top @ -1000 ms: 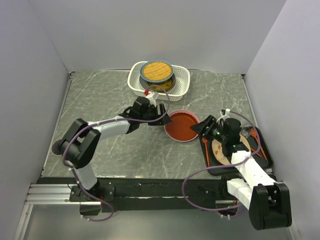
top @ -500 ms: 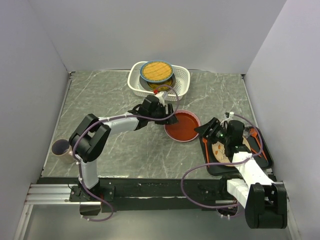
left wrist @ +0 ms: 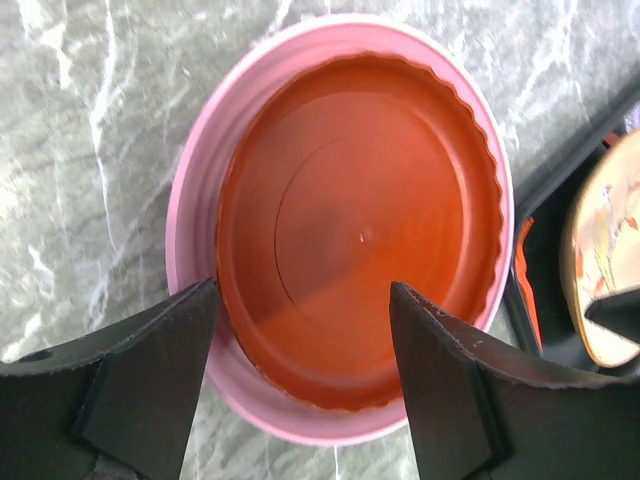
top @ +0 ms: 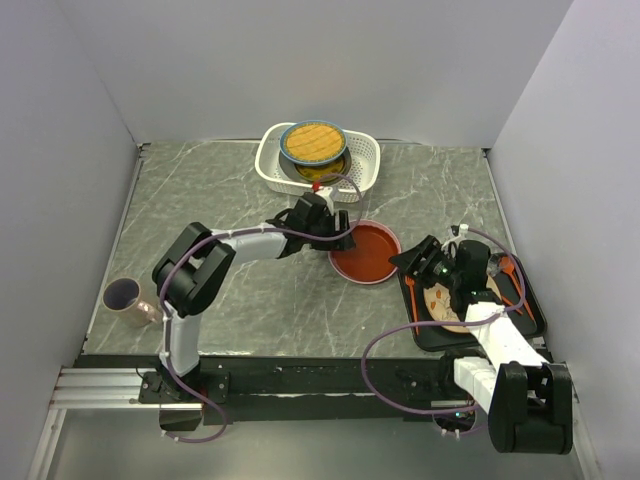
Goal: Place the plates into the plastic bin on the countertop
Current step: Pick up the plate at the center of the board.
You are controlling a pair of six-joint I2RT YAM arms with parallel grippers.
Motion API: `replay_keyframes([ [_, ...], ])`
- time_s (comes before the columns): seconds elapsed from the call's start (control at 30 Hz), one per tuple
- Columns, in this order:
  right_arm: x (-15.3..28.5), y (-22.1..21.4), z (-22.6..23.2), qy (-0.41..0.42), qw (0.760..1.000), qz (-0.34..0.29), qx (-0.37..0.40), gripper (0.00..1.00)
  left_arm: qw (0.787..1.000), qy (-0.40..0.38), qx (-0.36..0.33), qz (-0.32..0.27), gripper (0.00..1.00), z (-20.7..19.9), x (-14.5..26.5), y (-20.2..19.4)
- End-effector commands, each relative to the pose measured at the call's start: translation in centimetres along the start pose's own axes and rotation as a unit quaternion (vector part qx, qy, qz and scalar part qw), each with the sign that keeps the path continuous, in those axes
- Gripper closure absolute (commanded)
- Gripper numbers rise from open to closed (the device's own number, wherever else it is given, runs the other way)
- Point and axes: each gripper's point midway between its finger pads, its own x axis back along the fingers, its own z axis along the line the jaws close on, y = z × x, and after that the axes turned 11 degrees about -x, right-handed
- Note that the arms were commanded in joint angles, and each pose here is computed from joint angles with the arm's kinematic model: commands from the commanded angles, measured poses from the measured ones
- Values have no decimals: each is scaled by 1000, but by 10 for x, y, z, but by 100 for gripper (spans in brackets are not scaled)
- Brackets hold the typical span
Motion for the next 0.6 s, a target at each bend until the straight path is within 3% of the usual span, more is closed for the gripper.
replay_keyframes([
  [0.0,0,7,8,18,1000,-9,22,33,999,26,-19,-5,26,3,-9,6],
  [0.2,2,5,3,15,1000,-8,19,33,998,49,-29,13,27,5,-17,-5],
  [0.33,3,6,3,14,1000,-10,20,33,998,51,-25,22,35,5,-23,-12],
  [0.5,5,9,4,18,1000,-15,18,33,998,53,-23,30,57,7,-26,-19],
  [0.57,4,9,5,20,1000,-14,18,33,998,55,-24,28,72,8,-26,-19],
])
